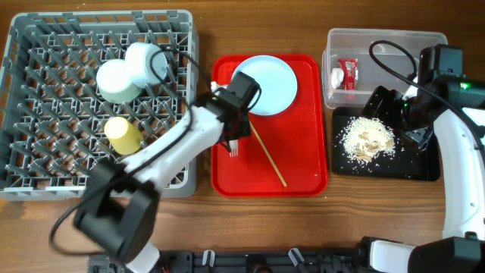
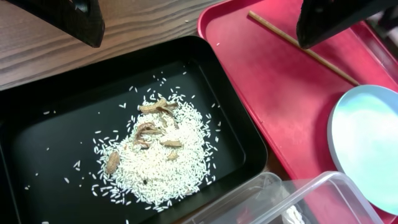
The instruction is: Sort waste into correct bins and load items into the dishwasher rack
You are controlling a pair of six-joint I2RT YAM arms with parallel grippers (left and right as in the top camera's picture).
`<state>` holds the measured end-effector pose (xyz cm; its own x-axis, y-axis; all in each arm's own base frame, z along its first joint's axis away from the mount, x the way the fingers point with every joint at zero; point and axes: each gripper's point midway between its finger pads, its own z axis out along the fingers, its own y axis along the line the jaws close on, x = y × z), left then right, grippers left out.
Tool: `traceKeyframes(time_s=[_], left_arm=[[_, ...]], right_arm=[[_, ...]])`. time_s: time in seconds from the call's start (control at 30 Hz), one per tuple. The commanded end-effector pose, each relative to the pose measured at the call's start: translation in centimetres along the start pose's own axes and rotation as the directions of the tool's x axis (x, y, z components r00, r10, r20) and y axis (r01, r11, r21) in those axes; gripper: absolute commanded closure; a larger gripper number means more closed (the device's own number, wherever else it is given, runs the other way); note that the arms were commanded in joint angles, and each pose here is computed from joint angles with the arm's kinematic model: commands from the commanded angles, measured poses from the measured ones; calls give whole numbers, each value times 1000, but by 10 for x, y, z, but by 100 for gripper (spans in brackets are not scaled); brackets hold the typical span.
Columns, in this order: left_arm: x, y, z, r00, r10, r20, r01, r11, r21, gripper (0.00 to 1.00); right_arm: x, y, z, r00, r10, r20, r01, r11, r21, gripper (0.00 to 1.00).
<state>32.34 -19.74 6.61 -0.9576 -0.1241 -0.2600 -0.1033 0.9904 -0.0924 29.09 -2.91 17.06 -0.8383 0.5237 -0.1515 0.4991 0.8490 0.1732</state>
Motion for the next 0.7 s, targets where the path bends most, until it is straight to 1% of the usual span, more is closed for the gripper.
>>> traceKeyframes(time_s=[0.0, 0.13, 0.27, 0.37, 0.5, 0.63, 0.67], left_arm=[[-28, 10, -47, 992, 70, 101, -75, 996, 47, 96], [-44, 40, -71, 985, 92, 148, -98, 995, 33, 96], [-62, 74, -77, 979, 109, 174, -110, 994, -5, 96], [-68, 91, -70, 981, 116, 158, -112, 993, -33, 96], [-74, 114, -52, 991, 68, 119, -61, 996, -65, 96], [-76, 125, -38, 995, 41, 91, -34, 996, -80, 96], [-76, 126, -36, 995, 40, 88, -33, 996, -82, 94]], right_arm=[[-1, 2, -8, 1000, -15, 23, 15, 1000, -19, 0], [-1, 2, -8, 1000, -15, 23, 15, 1000, -19, 0], [-1, 2, -8, 1000, -14, 25, 15, 1000, -19, 0], [-1, 3, -8, 1000, -15, 25, 15, 1000, -20, 0], [-1, 2, -8, 1000, -15, 24, 15, 1000, -19, 0], [-1, 2, -8, 1000, -15, 24, 15, 1000, -19, 0], [-1, 2, -8, 1000, -14, 24, 15, 1000, -19, 0]])
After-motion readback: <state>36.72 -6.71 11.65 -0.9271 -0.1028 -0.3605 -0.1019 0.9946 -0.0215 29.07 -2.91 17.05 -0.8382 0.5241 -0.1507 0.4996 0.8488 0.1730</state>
